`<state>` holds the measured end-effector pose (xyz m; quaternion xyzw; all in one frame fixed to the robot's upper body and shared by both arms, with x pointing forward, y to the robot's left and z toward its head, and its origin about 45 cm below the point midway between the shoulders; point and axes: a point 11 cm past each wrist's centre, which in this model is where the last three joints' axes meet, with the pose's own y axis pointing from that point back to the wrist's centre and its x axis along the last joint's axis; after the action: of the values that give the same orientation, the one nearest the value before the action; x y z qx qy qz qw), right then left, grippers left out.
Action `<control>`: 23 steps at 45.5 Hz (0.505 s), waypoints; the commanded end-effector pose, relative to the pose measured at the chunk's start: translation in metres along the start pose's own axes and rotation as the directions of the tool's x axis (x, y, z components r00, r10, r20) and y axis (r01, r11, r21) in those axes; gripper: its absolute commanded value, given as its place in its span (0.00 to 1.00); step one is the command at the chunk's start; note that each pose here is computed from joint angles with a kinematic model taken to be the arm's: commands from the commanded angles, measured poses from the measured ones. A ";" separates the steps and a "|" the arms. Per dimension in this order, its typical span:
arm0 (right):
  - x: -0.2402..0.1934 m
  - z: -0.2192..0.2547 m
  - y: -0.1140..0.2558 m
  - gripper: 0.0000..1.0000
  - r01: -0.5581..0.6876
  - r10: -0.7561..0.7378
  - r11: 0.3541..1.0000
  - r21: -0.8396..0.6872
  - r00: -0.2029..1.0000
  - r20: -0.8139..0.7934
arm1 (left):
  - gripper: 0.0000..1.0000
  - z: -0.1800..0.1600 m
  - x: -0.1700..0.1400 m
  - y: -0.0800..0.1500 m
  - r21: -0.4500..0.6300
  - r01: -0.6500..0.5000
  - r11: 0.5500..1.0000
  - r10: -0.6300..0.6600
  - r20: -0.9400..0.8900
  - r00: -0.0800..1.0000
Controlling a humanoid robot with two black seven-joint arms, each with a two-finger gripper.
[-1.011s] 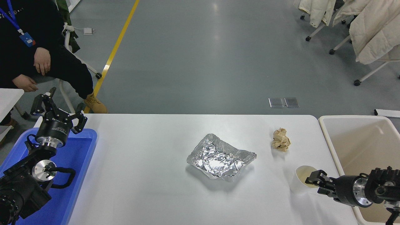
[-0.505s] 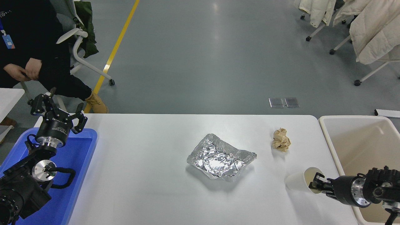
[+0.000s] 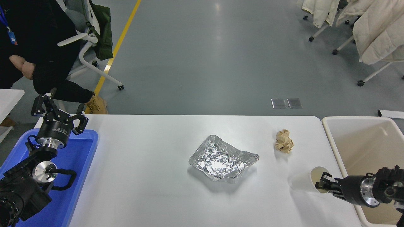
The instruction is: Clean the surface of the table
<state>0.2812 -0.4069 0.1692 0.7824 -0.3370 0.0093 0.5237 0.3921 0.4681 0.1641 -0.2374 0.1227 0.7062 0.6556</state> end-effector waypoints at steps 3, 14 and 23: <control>0.056 0.008 0.095 0.00 0.002 -0.002 1.000 0.000 0.998 -0.058 | 1.00 0.000 0.000 0.000 0.000 0.001 1.000 -0.001 -0.001 1.000; 0.093 0.002 0.187 0.00 -0.005 0.005 1.000 0.001 0.989 -0.148 | 1.00 0.000 0.000 0.000 0.000 -0.001 1.000 0.001 0.000 1.000; 0.100 0.002 0.208 0.00 -0.021 0.018 1.000 -0.016 0.984 -0.177 | 1.00 0.000 0.000 0.000 0.000 -0.001 1.000 0.001 0.000 1.000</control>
<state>0.2642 -0.4891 0.3351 0.7801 -0.3014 0.0684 0.5440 0.3921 0.4682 0.1641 -0.2373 0.1227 0.7063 0.6555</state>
